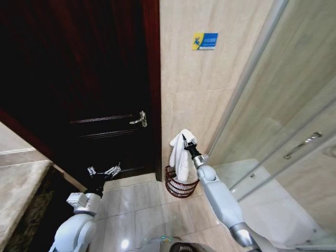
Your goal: Discard the used towel into the hamper.
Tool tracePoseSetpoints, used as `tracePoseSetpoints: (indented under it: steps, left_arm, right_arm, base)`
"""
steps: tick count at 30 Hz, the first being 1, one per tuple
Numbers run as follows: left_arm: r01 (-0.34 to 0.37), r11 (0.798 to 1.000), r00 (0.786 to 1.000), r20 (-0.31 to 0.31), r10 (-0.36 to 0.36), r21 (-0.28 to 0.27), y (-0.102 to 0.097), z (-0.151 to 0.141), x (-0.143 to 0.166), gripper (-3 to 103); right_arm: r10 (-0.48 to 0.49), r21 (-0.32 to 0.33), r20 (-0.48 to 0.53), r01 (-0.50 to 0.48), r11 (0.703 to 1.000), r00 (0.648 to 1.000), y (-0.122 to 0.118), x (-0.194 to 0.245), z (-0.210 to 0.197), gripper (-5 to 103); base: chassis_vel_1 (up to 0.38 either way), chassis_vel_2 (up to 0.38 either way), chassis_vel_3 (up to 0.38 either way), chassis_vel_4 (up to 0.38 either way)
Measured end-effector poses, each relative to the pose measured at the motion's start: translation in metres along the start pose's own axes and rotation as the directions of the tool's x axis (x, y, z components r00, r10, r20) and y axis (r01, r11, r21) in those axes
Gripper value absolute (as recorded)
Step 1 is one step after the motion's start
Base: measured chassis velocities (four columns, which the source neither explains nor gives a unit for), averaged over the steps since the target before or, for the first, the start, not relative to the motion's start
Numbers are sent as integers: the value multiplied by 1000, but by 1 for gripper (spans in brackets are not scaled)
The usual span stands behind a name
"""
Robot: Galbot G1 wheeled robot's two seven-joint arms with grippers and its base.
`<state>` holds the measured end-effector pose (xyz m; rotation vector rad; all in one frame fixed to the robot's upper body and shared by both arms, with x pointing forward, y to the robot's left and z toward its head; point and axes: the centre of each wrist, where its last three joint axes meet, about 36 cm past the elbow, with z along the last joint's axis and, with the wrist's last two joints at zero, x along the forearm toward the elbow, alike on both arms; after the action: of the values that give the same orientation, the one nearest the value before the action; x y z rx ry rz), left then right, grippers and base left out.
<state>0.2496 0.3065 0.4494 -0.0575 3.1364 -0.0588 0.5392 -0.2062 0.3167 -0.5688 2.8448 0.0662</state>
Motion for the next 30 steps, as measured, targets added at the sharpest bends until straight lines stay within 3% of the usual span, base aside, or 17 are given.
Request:
tracePoseSetpoints:
  steps: [10,19,30]
  left_arm:
    - [0,1000,1000,0,0,0,0,0,0,100]
    - [0,1000,1000,0,0,0,0,0,0,100]
    - [0,1000,1000,0,0,0,0,0,0,100]
  right_arm:
    - [2,-3,-1,-2,1000,1000,4,0,0,10]
    - [14,-11,3,-14,1000,1000,8,1,3,10]
    - [238,-34,-118,-243,969,964,-4,24,24,10]
  base:
    - [-11,-6,-1,3]
    - [143,121,-118,-135]
    - [38,29,-19,-30]
